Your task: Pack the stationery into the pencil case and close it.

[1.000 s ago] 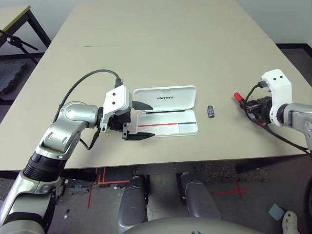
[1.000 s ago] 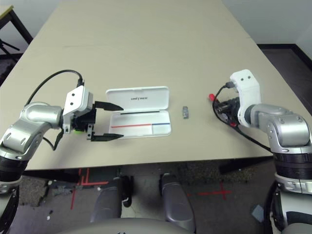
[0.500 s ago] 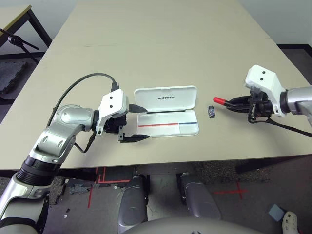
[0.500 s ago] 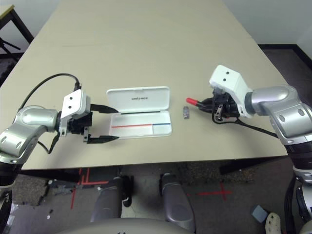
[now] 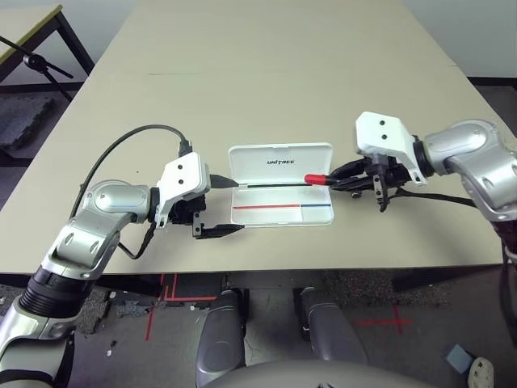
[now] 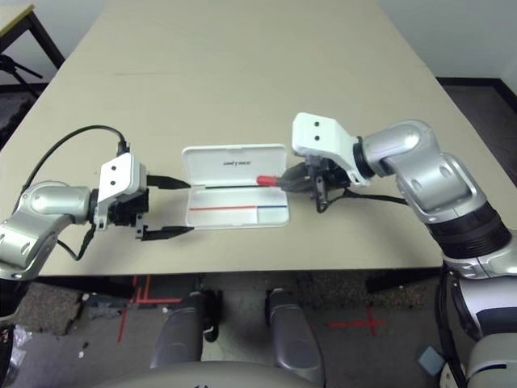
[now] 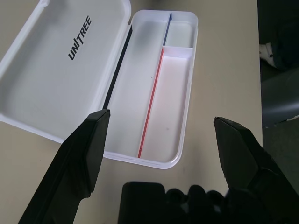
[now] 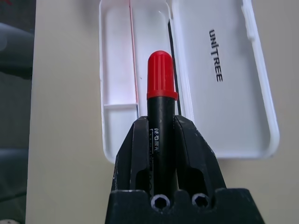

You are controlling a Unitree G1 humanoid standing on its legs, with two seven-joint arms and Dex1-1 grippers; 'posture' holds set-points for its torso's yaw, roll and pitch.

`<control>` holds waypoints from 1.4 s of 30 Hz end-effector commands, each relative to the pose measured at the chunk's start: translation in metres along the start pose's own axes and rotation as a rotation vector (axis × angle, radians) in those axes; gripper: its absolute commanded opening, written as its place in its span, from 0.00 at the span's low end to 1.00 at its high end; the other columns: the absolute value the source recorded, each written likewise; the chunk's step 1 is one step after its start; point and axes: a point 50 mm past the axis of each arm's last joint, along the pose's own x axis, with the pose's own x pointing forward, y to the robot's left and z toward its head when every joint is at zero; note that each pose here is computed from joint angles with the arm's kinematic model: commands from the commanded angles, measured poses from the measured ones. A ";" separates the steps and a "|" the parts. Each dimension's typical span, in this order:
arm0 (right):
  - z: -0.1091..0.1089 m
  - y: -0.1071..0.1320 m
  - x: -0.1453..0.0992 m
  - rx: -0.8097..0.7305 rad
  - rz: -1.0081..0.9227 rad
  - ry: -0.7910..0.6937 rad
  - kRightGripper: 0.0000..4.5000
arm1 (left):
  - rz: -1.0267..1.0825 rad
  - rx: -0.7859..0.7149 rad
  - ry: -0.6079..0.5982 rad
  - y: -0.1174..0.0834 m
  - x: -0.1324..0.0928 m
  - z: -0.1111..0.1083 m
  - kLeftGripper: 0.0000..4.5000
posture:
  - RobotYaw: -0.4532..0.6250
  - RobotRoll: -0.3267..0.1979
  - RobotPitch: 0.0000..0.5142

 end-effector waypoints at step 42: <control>-0.002 0.001 0.095 -0.106 0.000 0.018 0.35 | 0.051 0.023 0.036 -0.003 -0.002 0.000 1.00 | 0.42 0.62 0.30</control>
